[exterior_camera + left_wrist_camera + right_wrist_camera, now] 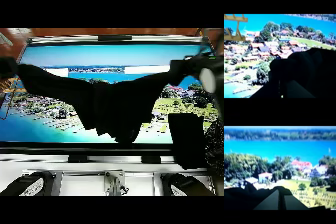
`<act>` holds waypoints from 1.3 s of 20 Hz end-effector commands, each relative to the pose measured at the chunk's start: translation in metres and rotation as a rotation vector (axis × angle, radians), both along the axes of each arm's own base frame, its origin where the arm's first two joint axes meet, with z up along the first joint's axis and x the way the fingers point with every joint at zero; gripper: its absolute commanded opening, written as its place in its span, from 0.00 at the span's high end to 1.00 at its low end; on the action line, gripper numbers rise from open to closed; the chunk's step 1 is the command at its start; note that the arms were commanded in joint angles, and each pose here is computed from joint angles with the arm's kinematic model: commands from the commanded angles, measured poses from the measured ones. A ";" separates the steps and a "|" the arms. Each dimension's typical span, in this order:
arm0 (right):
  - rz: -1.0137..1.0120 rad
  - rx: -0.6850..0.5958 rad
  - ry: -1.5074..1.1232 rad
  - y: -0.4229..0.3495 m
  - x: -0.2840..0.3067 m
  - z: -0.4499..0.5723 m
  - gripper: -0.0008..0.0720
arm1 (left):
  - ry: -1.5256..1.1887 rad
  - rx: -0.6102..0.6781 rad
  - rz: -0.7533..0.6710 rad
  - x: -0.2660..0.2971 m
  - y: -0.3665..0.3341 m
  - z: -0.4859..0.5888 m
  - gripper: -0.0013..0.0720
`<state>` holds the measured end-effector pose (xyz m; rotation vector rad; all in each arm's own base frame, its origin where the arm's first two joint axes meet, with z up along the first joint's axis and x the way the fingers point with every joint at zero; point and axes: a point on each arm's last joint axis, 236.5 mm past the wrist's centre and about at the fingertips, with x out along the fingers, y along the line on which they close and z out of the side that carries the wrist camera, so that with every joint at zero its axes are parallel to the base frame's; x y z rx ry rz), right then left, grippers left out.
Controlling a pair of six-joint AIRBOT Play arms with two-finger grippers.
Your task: Fold the shirts.
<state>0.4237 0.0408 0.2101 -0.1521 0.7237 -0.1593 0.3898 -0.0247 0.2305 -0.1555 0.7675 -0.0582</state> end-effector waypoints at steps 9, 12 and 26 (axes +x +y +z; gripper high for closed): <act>0.364 0.586 0.448 0.144 0.000 -0.125 0.27 | 0.187 -0.167 -0.041 -0.007 -0.042 -0.130 0.91; 0.493 0.632 0.465 0.191 -0.017 -0.118 0.13 | 0.179 -0.171 -0.044 -0.006 -0.044 -0.129 0.91; 0.507 0.709 0.750 0.269 -0.038 -0.239 0.13 | 0.174 -0.138 -0.080 -0.006 -0.044 -0.129 0.91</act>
